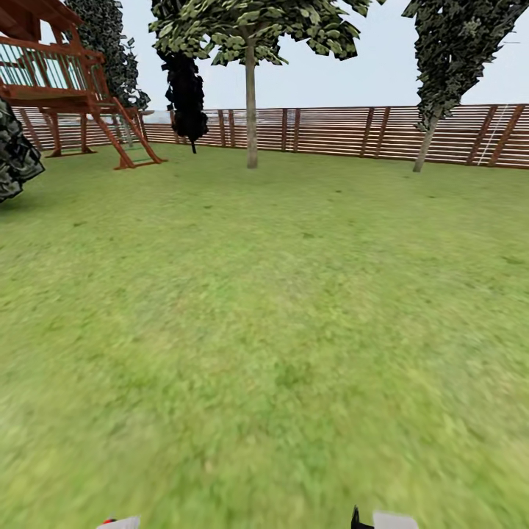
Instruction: In the garden, pick up the pesticide atomizer on the floor and spray pesticide onto both trees until each tree trunk is fully covered.
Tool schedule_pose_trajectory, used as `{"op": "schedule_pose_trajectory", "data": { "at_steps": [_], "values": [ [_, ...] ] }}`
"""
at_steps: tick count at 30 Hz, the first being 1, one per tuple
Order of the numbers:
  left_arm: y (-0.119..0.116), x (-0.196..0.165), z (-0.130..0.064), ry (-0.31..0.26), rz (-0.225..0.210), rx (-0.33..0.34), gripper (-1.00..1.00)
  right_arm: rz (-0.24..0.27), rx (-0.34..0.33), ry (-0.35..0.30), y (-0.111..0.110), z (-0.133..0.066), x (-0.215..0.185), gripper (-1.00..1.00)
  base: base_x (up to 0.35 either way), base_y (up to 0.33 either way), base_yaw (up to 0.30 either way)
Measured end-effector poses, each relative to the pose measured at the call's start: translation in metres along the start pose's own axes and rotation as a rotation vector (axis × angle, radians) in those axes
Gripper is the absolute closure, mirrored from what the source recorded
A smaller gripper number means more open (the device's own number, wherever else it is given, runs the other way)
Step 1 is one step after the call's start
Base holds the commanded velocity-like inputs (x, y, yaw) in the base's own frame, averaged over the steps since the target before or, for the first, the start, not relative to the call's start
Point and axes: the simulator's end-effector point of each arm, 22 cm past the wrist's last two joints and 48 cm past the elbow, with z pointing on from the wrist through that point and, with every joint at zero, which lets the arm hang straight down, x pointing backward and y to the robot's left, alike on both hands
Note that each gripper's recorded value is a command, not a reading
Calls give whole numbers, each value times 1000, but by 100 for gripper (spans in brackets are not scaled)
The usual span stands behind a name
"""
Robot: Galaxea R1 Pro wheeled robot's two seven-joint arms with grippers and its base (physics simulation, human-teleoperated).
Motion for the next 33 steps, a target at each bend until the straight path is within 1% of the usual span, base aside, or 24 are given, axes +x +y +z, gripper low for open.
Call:
{"op": "schedule_pose_trajectory", "data": {
  "at_steps": [3,9,11,13,17,23,33],
  "values": [
    [-5,1,0,2,1,7,100,0,0,0,0,0,0,-100,338,0,0],
    [-3,1,0,2,1,3,100,7,6,-5,-1,1,-3,-100,338,0,0],
    [-4,1,0,2,1,4,100,11,20,-34,-7,7,-15,-100,338,0,0],
    [-4,1,0,2,1,4,100,14,27,-44,-10,9,-18,-100,338,0,0],
    [-5,2,0,4,0,5,100,24,26,-60,-8,9,-24,-100,338,0,0],
    [-6,2,-1,4,1,6,100,5,1,-75,-1,8,-28,-100,338,0,0],
    [-3,2,0,5,-4,-1,100,3,11,-73,-7,9,-26,-100,338,0,0]
  ]
}}
